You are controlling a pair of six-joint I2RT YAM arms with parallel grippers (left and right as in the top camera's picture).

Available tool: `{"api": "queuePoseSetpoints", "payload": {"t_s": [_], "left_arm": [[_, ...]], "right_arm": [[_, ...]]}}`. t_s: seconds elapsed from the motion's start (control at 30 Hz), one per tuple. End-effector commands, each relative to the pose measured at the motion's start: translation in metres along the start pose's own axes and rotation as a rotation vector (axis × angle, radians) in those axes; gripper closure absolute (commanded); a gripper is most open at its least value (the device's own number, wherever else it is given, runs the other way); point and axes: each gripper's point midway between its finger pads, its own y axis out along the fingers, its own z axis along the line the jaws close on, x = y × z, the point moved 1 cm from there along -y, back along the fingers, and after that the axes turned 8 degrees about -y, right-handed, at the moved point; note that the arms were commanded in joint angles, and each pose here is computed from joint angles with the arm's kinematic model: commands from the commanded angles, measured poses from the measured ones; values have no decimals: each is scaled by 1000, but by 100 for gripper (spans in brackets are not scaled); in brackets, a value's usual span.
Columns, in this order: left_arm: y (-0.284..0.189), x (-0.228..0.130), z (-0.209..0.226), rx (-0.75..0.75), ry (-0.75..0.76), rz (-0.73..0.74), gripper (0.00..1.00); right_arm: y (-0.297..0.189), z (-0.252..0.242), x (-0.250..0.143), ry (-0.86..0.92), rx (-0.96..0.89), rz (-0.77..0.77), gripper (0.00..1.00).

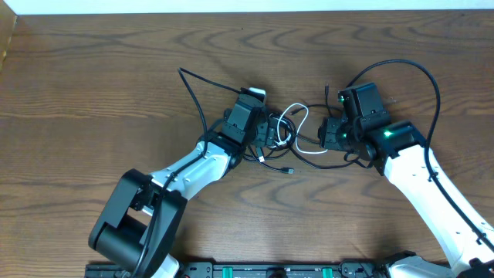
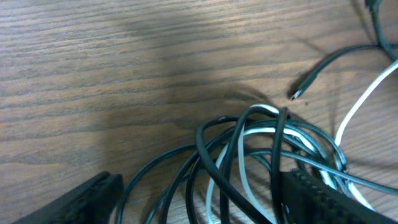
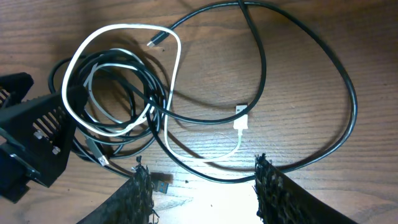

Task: Untangle cables

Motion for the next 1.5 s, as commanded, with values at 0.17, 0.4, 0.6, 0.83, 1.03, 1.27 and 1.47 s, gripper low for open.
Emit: {"api": "queuePoseSetpoints", "payload": {"t_s": [0.17,0.4,0.6,0.83,1.03,1.27,1.47], "left_arm": [[16,-12,15,74,23,34,51],[15,-20,30,158,29,59,87],[14,-36,31,156,-57,123,92],[11,-45,-11,-96,-129,225,92],[12,-35,7,-38,-564,227,92],[11,-36,9,-20,-944,271,92],[10,-45,21,52,-906,272,92]], "right_arm": [[-1,-2,-1,30,-1,-1,49],[-1,7,-4,31,52,19,48],[-4,32,-13,18,191,71,37],[-9,65,-29,-34,318,132,51],[-4,84,-47,-109,335,151,46],[19,56,-50,-68,163,90,39],[43,74,-60,-224,249,-2,40]]}}
